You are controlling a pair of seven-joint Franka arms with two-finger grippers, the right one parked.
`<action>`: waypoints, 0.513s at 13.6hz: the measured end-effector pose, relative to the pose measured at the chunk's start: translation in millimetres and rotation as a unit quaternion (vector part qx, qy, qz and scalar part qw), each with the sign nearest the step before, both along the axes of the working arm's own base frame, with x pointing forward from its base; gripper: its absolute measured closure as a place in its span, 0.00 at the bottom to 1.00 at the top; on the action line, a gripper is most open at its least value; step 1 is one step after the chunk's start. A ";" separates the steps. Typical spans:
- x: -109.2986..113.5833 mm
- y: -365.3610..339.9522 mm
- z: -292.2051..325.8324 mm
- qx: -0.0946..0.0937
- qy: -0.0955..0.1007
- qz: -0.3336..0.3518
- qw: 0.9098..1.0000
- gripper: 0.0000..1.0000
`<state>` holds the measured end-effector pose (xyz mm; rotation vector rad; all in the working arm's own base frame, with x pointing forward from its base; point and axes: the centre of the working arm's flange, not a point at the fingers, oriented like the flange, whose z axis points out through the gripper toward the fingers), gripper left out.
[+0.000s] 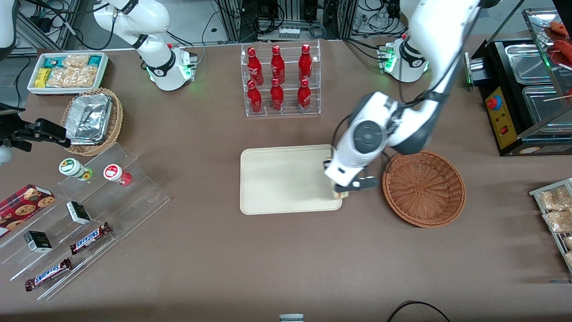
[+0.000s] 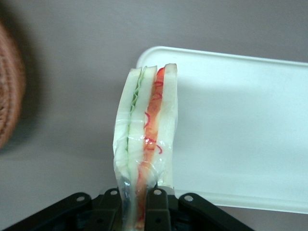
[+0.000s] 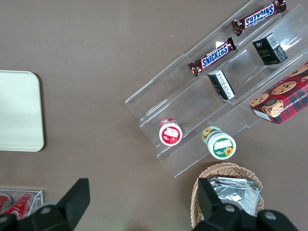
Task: Place sandwich from basket to tray
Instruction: 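Carry the sandwich with the left gripper over the cream tray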
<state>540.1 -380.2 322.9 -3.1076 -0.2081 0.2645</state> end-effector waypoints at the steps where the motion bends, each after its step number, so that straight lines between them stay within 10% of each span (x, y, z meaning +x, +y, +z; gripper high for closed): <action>1: -3.4 -17.6 -6.4 0.005 0.002 -0.004 1.000 0.84; 7: -18.6 -94.8 -31.0 0.022 0.009 -0.013 1.000 0.84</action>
